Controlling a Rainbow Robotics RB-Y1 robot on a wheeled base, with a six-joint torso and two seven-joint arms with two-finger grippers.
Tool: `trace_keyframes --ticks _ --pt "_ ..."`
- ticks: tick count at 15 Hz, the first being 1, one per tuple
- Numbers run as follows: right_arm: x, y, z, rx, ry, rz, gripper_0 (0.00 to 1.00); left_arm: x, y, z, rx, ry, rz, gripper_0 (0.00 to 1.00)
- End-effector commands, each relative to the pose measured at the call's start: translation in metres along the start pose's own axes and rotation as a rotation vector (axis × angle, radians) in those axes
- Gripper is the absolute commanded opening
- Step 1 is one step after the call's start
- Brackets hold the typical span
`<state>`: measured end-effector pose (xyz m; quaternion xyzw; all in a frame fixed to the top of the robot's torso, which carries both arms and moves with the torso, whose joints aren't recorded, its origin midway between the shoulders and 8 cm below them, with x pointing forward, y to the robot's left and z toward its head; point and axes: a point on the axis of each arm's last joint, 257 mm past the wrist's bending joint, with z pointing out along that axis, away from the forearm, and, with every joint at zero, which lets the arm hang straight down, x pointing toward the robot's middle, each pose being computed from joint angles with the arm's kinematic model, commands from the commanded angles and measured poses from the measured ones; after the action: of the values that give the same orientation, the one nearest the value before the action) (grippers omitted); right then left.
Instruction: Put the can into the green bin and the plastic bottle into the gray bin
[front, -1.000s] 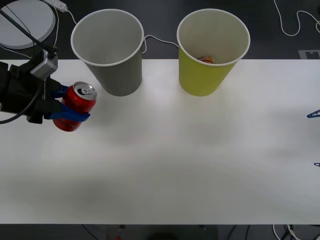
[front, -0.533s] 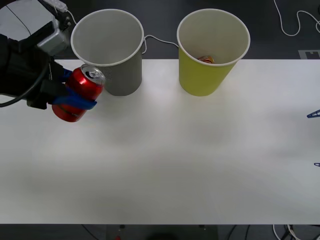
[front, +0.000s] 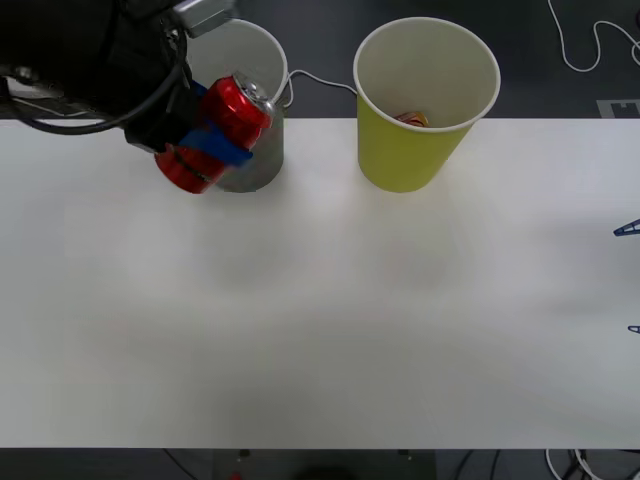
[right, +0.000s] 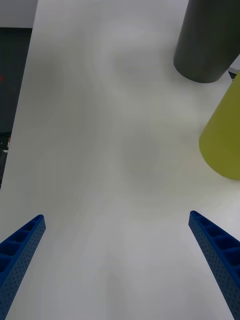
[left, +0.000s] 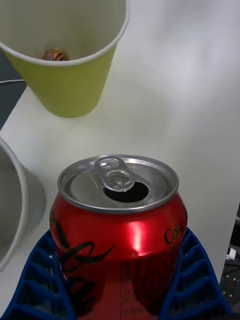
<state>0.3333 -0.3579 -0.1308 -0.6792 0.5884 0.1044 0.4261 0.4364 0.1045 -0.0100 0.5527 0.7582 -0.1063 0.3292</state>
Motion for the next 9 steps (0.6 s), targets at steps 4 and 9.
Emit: trace_keyframes --ticks 4,9 --pt "0.000 0.000 0.000 0.000 0.000 0.000 1.00 -0.080 0.027 0.032 0.001 -0.006 -0.004 0.00" --pt "0.000 0.000 0.000 0.000 0.000 0.000 1.00 -0.166 0.032 0.073 0.003 -0.033 -0.039 0.00"
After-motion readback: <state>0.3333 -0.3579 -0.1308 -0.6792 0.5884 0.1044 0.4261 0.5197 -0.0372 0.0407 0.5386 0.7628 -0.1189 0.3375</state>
